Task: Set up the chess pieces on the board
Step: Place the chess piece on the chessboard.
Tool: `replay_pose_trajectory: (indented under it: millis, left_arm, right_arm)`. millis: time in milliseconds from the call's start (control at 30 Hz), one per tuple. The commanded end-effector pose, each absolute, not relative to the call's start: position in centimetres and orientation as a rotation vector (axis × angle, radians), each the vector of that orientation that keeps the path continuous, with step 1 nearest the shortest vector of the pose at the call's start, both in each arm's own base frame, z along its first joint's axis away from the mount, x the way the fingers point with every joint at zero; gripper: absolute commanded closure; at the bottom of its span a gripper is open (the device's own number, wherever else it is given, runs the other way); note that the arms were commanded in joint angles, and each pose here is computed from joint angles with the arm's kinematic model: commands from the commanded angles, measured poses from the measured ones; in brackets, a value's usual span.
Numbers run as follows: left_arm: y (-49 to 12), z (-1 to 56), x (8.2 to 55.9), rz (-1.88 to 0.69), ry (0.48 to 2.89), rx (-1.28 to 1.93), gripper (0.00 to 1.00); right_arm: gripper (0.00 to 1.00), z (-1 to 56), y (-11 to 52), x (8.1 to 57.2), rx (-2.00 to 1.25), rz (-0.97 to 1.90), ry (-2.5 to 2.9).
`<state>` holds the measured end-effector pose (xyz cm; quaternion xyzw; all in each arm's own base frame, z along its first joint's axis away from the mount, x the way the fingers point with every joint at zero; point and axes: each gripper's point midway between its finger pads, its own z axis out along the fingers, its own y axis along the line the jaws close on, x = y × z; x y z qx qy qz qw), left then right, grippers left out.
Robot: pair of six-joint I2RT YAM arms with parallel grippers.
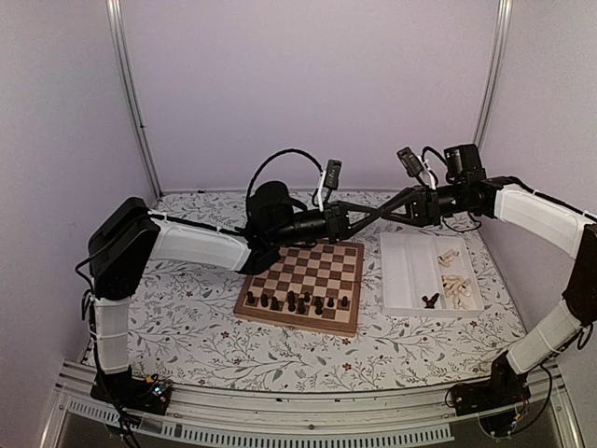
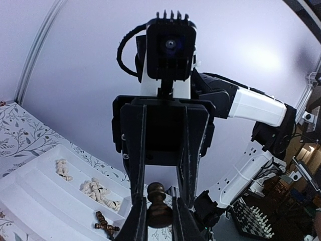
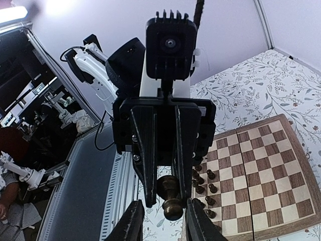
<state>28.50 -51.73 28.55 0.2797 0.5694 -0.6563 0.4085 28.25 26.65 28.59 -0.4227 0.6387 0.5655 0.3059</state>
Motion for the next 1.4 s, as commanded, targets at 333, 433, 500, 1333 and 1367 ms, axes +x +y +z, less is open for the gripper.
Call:
replay_pose_trajectory:
  millis: [333,433,500,1333,1367]
  left_arm:
    - [-52.5,27.3,28.5,-1.666,1.503,0.694,0.9]
    - [-52.3,27.3,28.4,-1.656,1.51,0.701,0.75]
    - [-51.2,28.2,28.6,-1.609,1.492,0.706,0.63]
    - [-22.3,32.6,37.1,-0.288,1.602,0.385,0.04]
    - [-22.4,32.5,37.2,-0.289,1.615,0.386,0.05]
  right_arm:
    - [0.93,29.8,26.5,27.4,-1.158,1.474,1.63]
    - [0.93,29.9,26.5,27.8,-1.153,1.435,1.644]
    - [0.94,29.7,26.3,28.8,-1.145,1.346,1.684]
    - [0.95,13.1,35.3,36.0,-1.67,0.282,2.078]
    - [0.95,11.7,35.6,35.8,-1.705,0.263,2.1]
